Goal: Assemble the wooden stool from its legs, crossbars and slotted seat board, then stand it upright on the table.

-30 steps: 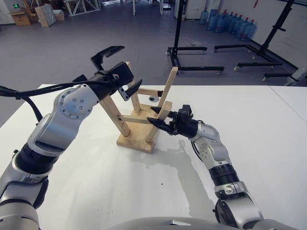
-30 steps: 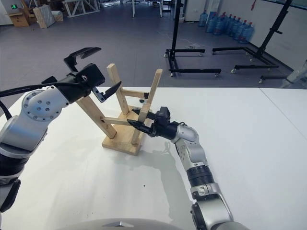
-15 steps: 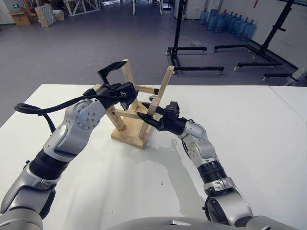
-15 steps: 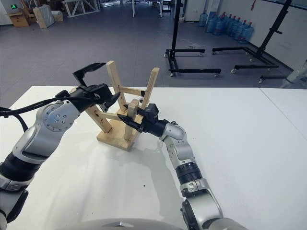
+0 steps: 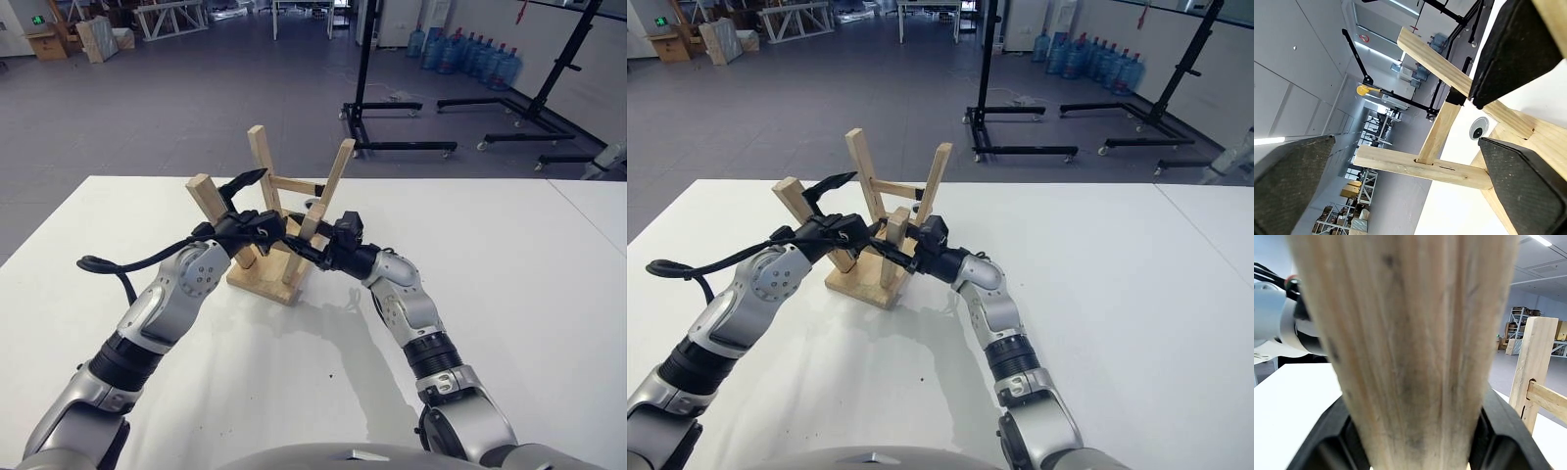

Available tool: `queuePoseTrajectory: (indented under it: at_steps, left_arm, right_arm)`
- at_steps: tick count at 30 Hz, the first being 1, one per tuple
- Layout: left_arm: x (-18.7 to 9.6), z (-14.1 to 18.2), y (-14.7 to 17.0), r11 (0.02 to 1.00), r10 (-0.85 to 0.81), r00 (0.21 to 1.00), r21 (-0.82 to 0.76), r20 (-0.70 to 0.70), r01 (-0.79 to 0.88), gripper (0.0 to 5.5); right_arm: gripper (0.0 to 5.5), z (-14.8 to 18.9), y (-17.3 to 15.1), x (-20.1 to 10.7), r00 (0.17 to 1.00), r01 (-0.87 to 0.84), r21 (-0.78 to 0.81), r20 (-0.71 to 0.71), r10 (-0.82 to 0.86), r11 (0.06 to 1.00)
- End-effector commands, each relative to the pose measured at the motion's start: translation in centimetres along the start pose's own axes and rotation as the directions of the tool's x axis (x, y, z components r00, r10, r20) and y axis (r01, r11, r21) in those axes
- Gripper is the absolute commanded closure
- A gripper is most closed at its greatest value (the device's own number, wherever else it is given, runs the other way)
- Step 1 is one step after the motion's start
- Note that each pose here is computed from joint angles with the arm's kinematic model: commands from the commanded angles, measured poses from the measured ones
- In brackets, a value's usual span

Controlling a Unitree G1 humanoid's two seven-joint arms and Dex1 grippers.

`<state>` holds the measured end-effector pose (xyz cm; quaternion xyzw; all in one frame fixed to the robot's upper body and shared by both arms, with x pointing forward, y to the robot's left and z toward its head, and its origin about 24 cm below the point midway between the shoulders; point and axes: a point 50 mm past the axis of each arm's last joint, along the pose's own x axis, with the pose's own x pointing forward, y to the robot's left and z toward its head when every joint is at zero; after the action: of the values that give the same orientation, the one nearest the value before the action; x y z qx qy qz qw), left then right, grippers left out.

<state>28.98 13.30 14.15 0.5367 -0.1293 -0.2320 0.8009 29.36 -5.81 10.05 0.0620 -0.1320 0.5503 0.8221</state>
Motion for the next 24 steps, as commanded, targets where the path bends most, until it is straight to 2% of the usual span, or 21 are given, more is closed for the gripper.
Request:
queuePoseTrajectory:
  at_steps: [1,2,5,7,8,10,12,13,14,16,18,19,21,24]
  left_arm:
    - [0.4,-0.7,1.4,0.997,0.026,0.998,-0.065,-0.052,-0.029,0.1]
    - [0.6,-0.3,2.7,0.993,0.08,0.996,-0.084,-0.037,-0.083,0.1]
    - [0.9,1.5,9.9,0.911,0.362,0.932,-0.214,0.012,-0.352,0.1]
    - [0.2,2.2,14.7,0.818,0.506,0.862,-0.322,0.011,-0.476,0.1]
    - [-0.9,2.9,18.5,0.733,0.595,0.803,-0.415,0.008,-0.539,0.1]
    - [-3.2,4.2,23.8,0.588,0.697,0.717,-0.584,0.014,-0.56,0.1]
    - [-5.4,1.8,25.8,0.516,0.677,0.735,-0.687,-0.038,-0.512,0.1]
    - [-6.4,-0.8,25.2,0.499,0.64,0.762,-0.703,-0.094,-0.506,0.1]
    - [-7.3,-4.3,23.0,0.498,0.569,0.806,-0.71,-0.166,-0.498,0.1]
    - [-8.7,-10.1,16.7,0.501,0.396,0.871,-0.727,-0.291,-0.47,0.1]
    - [-9.7,-13.2,10.7,0.474,0.26,0.892,-0.755,-0.371,-0.453,0.1]
    - [-9.6,-14.0,7.5,0.465,0.185,0.91,-0.782,-0.371,-0.414,0.1]
    - [-9.0,-14.3,3.2,0.409,0.097,0.937,-0.845,-0.336,-0.345,0.1]
    - [-7.4,-13.1,1.0,0.286,0.083,0.972,-0.93,-0.218,-0.233,0.1]
  right_arm:
    - [3.45,0.2,0.4,0.5,1.0,-0.023,0.002,0.016,0.023,1.0]
    - [3.45,0.2,0.3,0.4,1.0,-0.02,0.004,0.015,0.02,1.0]
    - [3.45,0.0,0.2,0.0,1.0,-0.017,0.012,0.006,0.016,1.0]
    - [3.45,-0.1,0.2,-0.4,1.0,-0.02,0.015,-0.003,0.02,1.0]
    - [3.45,0.0,0.2,-0.8,1.0,-0.026,0.016,-0.011,0.026,1.0]
    - [3.45,0.0,0.1,-1.5,0.999,-0.038,0.023,-0.022,0.039,0.999]
    - [3.45,0.4,-0.1,-2.3,0.998,-0.057,0.027,-0.03,0.057,0.998]
    - [3.45,0.8,-0.4,-2.6,0.997,-0.064,0.026,-0.032,0.065,0.998]
    - [3.45,1.3,-0.7,-3.0,0.997,-0.075,0.024,-0.032,0.076,0.997]
    - [3.45,2.1,-1.2,-3.4,0.995,-0.095,0.017,-0.033,0.095,0.995]
    - [3.45,2.5,-1.6,-3.4,0.993,-0.114,0.016,-0.034,0.115,0.993]
    - [3.45,2.6,-1.6,-3.3,0.992,-0.124,0.018,-0.034,0.125,0.992]
    - [3.45,2.6,-1.5,-3.1,0.989,-0.142,0.025,-0.038,0.143,0.99]
    - [3.45,2.2,-1.2,-3.3,0.984,-0.167,0.041,-0.058,0.169,0.985]
